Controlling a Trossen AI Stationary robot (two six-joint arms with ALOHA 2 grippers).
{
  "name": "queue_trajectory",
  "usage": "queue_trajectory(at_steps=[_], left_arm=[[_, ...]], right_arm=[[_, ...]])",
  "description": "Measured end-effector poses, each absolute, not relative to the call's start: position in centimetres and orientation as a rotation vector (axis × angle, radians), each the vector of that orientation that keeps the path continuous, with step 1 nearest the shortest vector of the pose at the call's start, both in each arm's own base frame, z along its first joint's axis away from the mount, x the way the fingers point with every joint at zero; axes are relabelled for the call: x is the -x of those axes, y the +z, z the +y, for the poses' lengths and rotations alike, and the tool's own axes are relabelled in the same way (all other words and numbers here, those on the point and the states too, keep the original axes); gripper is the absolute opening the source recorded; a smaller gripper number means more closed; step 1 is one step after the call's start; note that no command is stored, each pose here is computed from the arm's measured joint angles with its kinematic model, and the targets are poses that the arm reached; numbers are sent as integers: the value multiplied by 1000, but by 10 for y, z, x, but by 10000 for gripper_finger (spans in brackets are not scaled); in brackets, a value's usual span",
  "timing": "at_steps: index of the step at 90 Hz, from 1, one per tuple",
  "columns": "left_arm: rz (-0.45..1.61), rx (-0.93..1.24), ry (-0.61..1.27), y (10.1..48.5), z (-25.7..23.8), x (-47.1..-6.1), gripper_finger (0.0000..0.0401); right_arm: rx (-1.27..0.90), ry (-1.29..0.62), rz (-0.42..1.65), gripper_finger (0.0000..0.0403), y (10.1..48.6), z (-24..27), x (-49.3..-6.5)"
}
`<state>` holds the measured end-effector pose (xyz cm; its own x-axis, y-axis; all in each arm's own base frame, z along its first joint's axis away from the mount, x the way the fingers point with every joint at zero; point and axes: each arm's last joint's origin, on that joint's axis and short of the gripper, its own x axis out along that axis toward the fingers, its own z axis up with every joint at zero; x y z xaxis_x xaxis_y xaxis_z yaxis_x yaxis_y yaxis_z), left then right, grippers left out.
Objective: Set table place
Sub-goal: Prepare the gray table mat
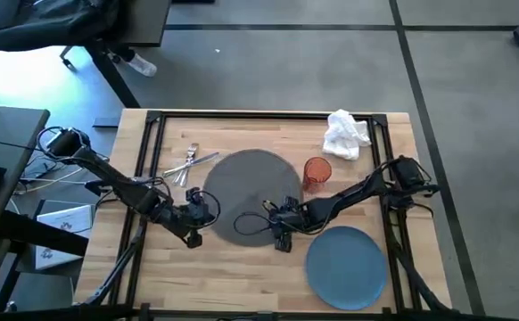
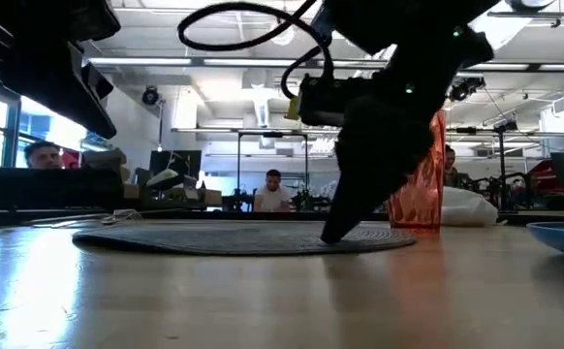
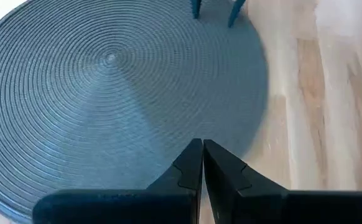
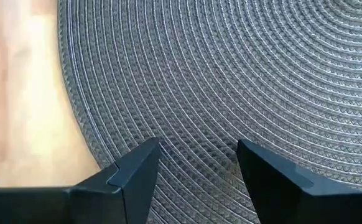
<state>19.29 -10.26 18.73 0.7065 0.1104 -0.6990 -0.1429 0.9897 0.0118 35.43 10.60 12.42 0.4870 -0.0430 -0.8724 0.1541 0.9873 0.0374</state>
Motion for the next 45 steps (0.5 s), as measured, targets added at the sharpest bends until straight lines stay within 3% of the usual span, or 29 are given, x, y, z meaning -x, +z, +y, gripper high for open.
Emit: queue_trajectory(at_steps=[26, 45], left_arm=[[749, 57, 129, 175, -111, -207, 0], [712, 86, 133, 178, -111, -210, 0]], right_arm=[[-129, -67, 1134, 204, 131, 121, -340], [-102, -104, 1028, 204, 174, 119, -341]])
